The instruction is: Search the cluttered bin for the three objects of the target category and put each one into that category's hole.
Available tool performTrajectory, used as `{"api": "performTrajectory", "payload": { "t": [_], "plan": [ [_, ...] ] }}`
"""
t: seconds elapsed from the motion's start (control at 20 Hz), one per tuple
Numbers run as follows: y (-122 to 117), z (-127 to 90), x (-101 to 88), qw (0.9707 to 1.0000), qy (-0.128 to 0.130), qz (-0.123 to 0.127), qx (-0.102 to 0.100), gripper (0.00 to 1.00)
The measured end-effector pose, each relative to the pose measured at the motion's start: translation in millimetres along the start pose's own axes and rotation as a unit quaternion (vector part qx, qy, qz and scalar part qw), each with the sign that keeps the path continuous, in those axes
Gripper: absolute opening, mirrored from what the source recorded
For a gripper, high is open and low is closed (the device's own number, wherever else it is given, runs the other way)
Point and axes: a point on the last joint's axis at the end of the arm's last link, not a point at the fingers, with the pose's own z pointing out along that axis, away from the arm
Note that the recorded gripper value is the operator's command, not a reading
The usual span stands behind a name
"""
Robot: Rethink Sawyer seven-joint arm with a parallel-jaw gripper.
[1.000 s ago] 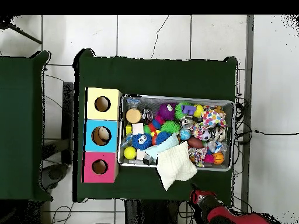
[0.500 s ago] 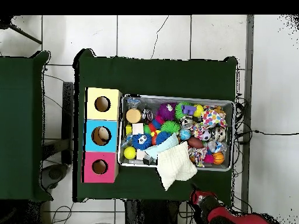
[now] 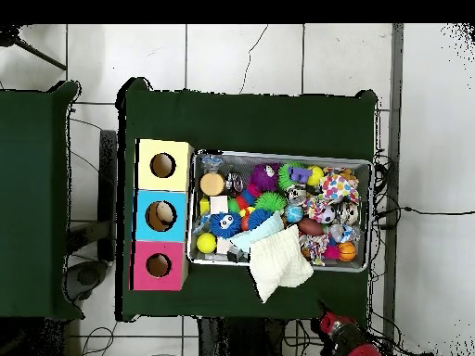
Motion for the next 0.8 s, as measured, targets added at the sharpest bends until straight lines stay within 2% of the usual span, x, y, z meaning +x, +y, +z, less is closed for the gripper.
{"api": "performTrajectory", "payload": {
  "t": [0.15, 0.35, 0.65, 0.8],
  "plan": [
    [-16.6, 0.5, 3.5, 1.0, 0.001, 0.003, 0.002, 0.0],
    [-24.8, 4.2, 3.0, 0.9998, 0.006, -0.018, 0.004, 0.0],
    [-11.5, 12.3, -2.5, 0.9985, 0.014, -0.053, 0.0, 0.0],
    [-0.5, 18.2, -7.0, 0.9961, 0.022, -0.085, 0.003, 0.0]
  ]
}}
